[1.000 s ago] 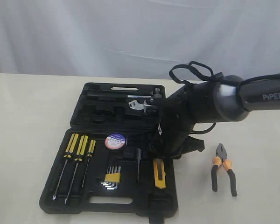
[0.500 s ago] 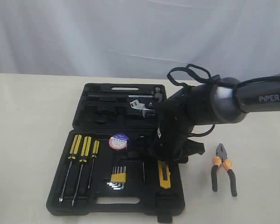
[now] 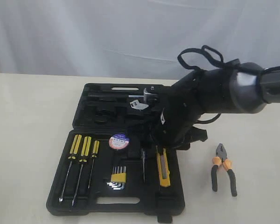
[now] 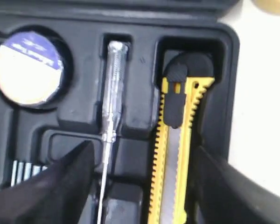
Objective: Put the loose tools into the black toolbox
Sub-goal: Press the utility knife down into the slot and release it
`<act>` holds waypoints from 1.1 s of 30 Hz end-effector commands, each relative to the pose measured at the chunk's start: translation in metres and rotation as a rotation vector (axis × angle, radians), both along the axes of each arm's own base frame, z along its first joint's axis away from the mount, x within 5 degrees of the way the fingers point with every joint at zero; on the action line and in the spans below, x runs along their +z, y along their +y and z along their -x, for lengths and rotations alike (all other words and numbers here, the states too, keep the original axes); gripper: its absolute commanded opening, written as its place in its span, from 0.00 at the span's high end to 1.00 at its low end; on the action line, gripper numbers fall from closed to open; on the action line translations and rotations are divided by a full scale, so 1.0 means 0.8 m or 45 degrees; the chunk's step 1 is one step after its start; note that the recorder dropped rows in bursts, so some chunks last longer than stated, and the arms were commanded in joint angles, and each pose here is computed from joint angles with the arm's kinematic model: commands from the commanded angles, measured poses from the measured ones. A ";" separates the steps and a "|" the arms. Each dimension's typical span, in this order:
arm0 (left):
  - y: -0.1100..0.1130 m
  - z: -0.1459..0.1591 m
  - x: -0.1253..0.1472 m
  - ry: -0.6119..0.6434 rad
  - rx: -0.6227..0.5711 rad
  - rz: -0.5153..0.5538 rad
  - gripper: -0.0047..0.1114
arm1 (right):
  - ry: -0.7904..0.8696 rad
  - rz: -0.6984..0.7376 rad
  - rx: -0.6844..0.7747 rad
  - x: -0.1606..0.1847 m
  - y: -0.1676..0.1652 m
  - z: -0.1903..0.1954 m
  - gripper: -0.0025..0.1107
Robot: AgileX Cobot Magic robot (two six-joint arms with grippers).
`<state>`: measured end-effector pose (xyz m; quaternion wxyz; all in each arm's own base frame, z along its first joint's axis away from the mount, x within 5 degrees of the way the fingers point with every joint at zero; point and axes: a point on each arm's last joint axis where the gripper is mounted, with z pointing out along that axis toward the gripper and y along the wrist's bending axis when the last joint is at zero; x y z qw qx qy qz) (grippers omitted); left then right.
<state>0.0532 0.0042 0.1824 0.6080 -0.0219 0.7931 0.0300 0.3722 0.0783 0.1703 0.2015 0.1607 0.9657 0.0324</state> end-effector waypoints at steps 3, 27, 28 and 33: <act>-0.001 0.000 0.000 -0.010 -0.006 0.017 0.96 | 0.005 0.096 0.162 0.018 -0.006 0.008 0.72; -0.001 0.000 0.000 -0.010 -0.006 0.017 0.96 | 0.175 0.213 0.406 -0.048 -0.010 0.021 0.98; -0.001 0.000 0.000 -0.010 -0.006 0.017 0.96 | 0.182 0.214 0.407 -0.050 -0.010 0.021 0.98; -0.001 0.000 0.000 -0.010 -0.006 0.017 0.96 | 0.154 0.214 0.421 -0.047 -0.010 0.019 0.98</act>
